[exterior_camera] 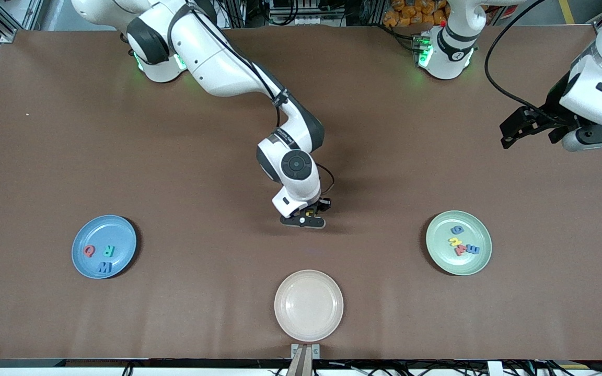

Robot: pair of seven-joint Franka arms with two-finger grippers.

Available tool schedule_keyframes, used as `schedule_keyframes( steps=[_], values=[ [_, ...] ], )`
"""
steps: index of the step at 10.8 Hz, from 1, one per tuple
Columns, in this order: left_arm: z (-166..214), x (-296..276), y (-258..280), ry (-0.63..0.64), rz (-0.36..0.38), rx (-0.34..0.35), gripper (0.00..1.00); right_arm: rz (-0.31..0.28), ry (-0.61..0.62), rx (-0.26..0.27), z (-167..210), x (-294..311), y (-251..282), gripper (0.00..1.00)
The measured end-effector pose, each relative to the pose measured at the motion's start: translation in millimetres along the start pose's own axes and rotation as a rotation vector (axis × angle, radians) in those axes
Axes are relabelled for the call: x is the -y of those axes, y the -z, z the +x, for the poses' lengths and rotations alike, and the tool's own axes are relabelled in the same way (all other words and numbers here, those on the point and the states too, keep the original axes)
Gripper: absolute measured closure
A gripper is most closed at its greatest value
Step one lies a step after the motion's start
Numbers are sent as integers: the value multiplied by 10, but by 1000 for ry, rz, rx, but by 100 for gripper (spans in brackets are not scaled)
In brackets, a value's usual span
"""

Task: Sort uppercase to blue plate, lowercase to green plate
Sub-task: 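Release the u on the green plate while the right gripper grasps the H, then place the yellow H on the blue plate while the left gripper withdraws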

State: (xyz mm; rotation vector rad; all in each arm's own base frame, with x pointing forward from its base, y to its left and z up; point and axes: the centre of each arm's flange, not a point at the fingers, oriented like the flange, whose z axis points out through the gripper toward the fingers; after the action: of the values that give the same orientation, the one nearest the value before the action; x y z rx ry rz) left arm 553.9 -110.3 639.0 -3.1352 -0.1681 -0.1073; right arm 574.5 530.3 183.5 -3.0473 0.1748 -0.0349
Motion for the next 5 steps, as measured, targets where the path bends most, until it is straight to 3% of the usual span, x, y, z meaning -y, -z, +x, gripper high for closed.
schedule_keyframes(
  steps=[2,5],
  values=[
    [-19,-56,0,-7,-15,6,0,-29,24,-30,144,-112,46,67],
    [-14,-41,0,-1,-29,10,0,-121,55,8,754,-775,362,67]
  ],
)
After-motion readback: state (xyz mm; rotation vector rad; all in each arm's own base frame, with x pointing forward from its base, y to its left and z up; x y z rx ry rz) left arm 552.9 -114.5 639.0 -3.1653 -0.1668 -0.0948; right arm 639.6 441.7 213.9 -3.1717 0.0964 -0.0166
